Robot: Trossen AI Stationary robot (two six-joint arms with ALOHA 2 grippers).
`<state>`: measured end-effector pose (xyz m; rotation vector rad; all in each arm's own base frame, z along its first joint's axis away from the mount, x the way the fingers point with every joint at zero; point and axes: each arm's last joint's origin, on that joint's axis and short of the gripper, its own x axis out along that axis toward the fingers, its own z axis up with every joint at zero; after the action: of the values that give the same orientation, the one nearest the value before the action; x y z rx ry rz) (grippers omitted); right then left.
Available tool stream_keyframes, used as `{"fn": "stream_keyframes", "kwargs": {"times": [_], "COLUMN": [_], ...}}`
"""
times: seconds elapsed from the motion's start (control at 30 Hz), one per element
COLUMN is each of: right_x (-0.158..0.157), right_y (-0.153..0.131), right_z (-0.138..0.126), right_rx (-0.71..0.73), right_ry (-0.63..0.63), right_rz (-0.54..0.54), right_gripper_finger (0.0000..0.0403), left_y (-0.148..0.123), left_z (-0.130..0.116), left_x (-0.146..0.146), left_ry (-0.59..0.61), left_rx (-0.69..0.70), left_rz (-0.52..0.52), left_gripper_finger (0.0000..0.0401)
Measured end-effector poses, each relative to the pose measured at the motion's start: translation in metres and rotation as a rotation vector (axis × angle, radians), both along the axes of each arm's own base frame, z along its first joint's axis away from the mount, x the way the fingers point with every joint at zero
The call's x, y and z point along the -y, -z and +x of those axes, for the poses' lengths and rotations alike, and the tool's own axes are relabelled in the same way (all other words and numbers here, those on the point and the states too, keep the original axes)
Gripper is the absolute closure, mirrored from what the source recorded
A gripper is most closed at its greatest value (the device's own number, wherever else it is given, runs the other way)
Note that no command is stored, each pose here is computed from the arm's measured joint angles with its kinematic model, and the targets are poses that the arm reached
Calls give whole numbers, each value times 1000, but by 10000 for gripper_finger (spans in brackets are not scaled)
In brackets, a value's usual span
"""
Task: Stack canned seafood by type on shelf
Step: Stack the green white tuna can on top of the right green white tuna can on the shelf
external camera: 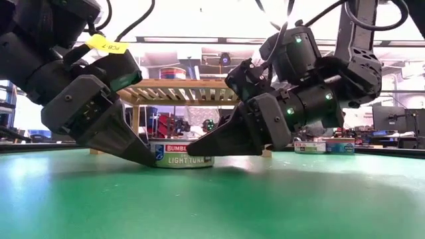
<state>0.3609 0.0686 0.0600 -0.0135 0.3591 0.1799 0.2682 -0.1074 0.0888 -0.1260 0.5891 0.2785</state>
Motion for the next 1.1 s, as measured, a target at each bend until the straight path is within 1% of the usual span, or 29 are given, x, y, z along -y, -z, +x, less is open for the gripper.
{"fn": "stream_keyframes", "kwargs": {"times": [0.3,0.6,0.77,0.87,1.0,1.1], "right_x": [-1,2,2,2,1,0], "right_y": [-1,-1,-1,-1,-2,-3], "right_z": [4,5,7,7,7,7], "right_rx": [2,-3,-6,-10,-3,6], "right_ry": [-68,-44,-25,-23,-38,-49], "right_rz": [-13,-14,5,13,24,9], "right_gripper_finger": [27,27,9,8,8,7], "left_y": [0,0,0,0,-1,-1], "left_z": [1,2,2,2,2,2], "left_x": [-2,-3,-3,-4,-4,-4], "left_ry": [8,9,8,5,6,6], "left_rx": [1,-3,-3,-2,-2,-2], "left_rz": [30,37,41,41,40,40], "left_gripper_finger": [190,190,190,190,190,190]}}
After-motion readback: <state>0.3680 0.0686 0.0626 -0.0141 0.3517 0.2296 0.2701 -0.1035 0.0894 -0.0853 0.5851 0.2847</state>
